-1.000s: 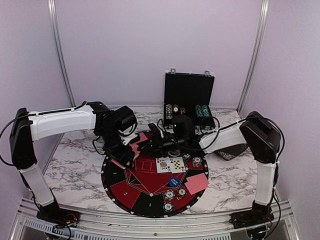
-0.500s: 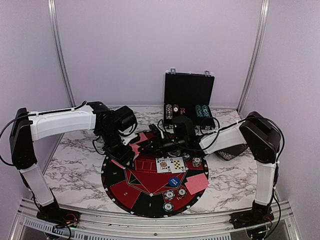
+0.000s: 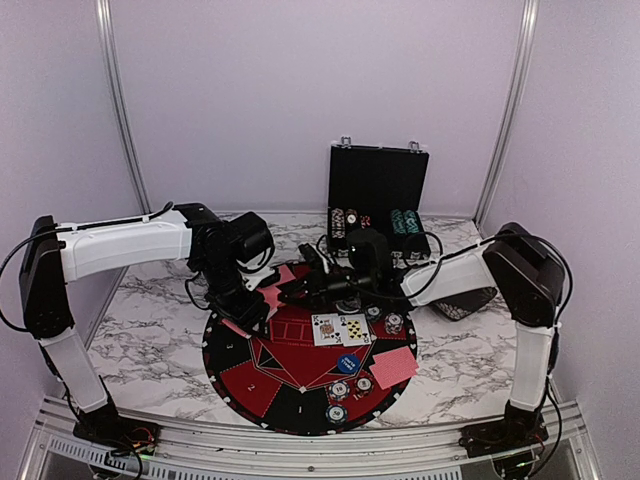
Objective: Distribute texas hold em gaming equipment
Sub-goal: Pick up the poker card from the face-down deck piles.
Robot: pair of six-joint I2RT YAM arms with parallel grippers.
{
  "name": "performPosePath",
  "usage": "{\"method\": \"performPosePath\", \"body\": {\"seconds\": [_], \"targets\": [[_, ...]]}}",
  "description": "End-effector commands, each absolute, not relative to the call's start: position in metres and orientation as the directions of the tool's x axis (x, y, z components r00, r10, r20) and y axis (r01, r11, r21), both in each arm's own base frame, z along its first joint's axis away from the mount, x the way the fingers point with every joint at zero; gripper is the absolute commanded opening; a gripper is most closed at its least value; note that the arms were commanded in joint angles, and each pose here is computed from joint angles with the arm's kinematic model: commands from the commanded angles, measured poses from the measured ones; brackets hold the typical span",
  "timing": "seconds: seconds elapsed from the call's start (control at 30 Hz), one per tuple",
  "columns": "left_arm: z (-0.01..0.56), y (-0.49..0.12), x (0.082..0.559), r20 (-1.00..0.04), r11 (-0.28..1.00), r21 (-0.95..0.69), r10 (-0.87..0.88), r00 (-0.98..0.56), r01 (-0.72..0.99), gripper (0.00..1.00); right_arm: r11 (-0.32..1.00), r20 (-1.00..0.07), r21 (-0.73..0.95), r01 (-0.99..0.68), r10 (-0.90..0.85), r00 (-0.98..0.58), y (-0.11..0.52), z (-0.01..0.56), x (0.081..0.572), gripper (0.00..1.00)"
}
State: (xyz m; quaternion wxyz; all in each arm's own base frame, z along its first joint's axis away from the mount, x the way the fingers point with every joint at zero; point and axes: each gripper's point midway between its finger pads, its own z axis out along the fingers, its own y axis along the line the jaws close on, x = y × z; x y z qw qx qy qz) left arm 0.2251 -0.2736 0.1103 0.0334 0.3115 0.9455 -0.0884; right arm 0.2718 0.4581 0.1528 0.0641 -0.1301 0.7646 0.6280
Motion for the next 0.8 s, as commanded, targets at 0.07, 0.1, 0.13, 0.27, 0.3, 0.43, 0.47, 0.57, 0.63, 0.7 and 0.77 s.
{"method": "performPosePath", "body": {"seconds": [0.07,0.1,0.13,0.27,0.3,0.43,0.47,0.57,0.63,0.7,0.77], "targets": [[0.12,-0.273,0.226,-0.144,0.787,-0.141,0.584,-0.799,0.601,0.49,0.146,-0.303,0.94,-0.308,-0.06,-0.951,0.447,0.181,0.285,0.0],[0.119,-0.272,0.226,-0.141,0.789,-0.14,0.583,-0.8,0.599,0.49,0.151,-0.305,0.939,-0.31,-0.056,-0.951,0.444,0.18,0.286,0.0],[0.12,-0.272,0.225,-0.142,0.79,-0.139,0.581,-0.801,0.597,0.49,0.156,-0.307,0.938,-0.311,-0.049,-0.951,0.44,0.18,0.289,0.0],[0.119,-0.269,0.224,-0.141,0.793,-0.137,0.577,-0.804,0.593,0.49,0.175,-0.313,0.934,-0.313,-0.026,-0.949,0.425,0.178,0.296,0.0],[0.118,-0.268,0.224,-0.14,0.794,-0.137,0.577,-0.805,0.593,0.49,0.178,-0.319,0.931,-0.317,-0.021,-0.948,0.421,0.178,0.297,0.0],[0.116,-0.265,0.222,-0.138,0.799,-0.138,0.57,-0.81,0.586,0.49,0.208,-0.347,0.917,-0.34,-0.005,-0.938,0.408,0.179,0.303,0.0],[0.116,-0.264,0.222,-0.138,0.8,-0.139,0.568,-0.811,0.584,0.49,0.214,-0.355,0.913,-0.347,0.0,-0.935,0.404,0.179,0.303,0.0],[0.114,-0.26,0.222,-0.137,0.805,-0.141,0.56,-0.817,0.576,0.49,0.246,-0.401,0.889,-0.387,0.01,-0.916,0.395,0.179,0.31,0.0],[0.112,-0.257,0.222,-0.136,0.81,-0.145,0.553,-0.822,0.568,0.49,0.292,-0.455,0.852,-0.434,0.006,-0.891,0.389,0.177,0.315,0.0],[0.11,-0.252,0.222,-0.13,0.818,-0.147,0.541,-0.831,0.556,0.49,0.386,-0.529,0.781,-0.491,-0.008,-0.848,0.383,0.173,0.325,0.0],[0.109,-0.247,0.224,-0.133,0.828,-0.149,0.525,-0.841,0.54,0.49,0.479,-0.608,0.687,-0.546,-0.032,-0.794,0.376,0.169,0.335,0.0]]}}
